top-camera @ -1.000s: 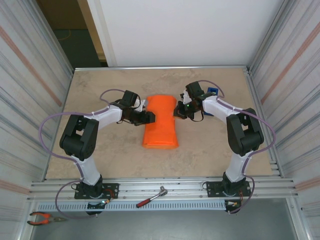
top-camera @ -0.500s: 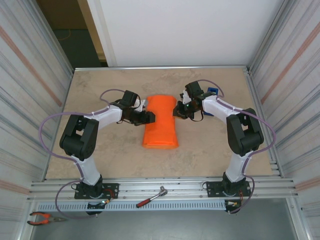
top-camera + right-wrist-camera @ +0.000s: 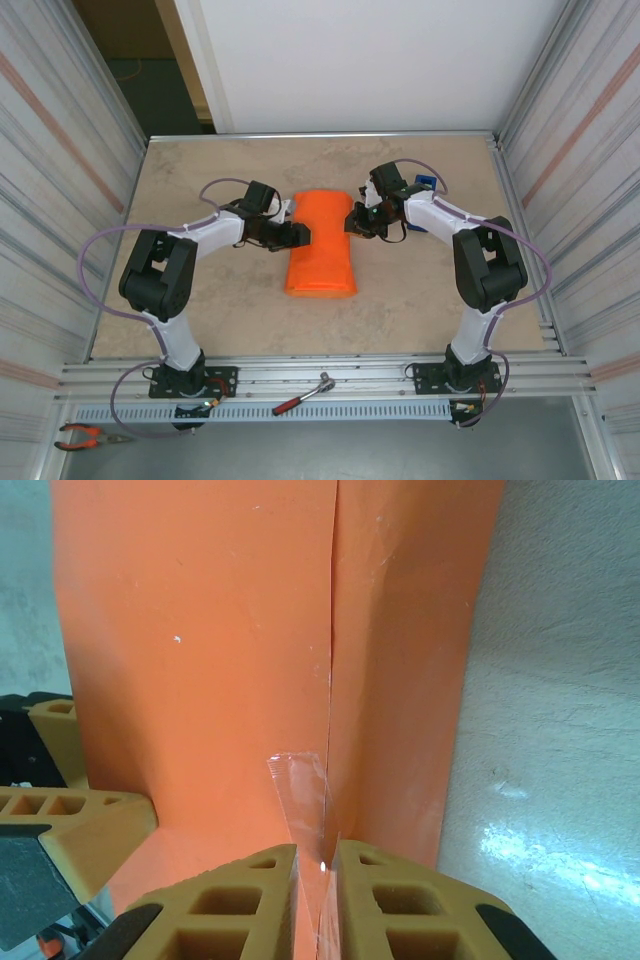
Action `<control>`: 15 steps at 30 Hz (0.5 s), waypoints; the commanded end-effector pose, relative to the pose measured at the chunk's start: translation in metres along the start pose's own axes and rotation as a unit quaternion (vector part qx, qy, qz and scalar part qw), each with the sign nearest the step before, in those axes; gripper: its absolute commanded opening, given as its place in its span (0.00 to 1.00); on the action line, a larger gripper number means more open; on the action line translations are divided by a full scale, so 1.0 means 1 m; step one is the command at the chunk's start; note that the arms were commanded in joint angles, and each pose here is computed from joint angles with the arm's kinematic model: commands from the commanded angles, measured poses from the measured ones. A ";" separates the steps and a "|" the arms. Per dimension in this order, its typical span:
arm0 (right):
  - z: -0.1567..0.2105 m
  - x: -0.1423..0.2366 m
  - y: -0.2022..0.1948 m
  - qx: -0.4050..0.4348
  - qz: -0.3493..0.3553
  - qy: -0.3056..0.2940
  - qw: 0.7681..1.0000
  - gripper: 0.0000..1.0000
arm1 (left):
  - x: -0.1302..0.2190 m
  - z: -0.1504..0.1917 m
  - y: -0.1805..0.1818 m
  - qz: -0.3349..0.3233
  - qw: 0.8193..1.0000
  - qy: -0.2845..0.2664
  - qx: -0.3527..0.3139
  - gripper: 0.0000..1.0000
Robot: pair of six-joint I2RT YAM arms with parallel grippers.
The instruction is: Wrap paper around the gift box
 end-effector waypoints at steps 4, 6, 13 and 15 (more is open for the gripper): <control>-0.001 0.010 0.002 0.009 0.022 -0.005 1.000 0.19 | -0.033 0.061 0.074 -0.153 0.982 0.096 0.055 0.60; -0.001 0.012 0.002 0.009 0.025 -0.007 1.000 0.19 | -0.033 0.061 0.073 -0.152 0.982 0.095 0.055 0.60; -0.001 0.015 0.002 0.012 0.031 -0.009 0.999 0.19 | -0.033 0.062 0.074 -0.153 0.982 0.096 0.055 0.60; -0.002 0.016 0.002 0.012 0.032 -0.011 0.999 0.19 | -0.033 0.062 0.074 -0.153 0.982 0.097 0.055 0.60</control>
Point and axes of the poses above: each hand's point on the last joint's axis, 136 mm out from that joint toward the fingers, its own x axis back along the fingers, its own y axis along the line the jaws close on, z = x × y, the point moved 4 cm from there along x, back along the fingers, and after that the axes turned 11 degrees about x, right-handed, at the moved point
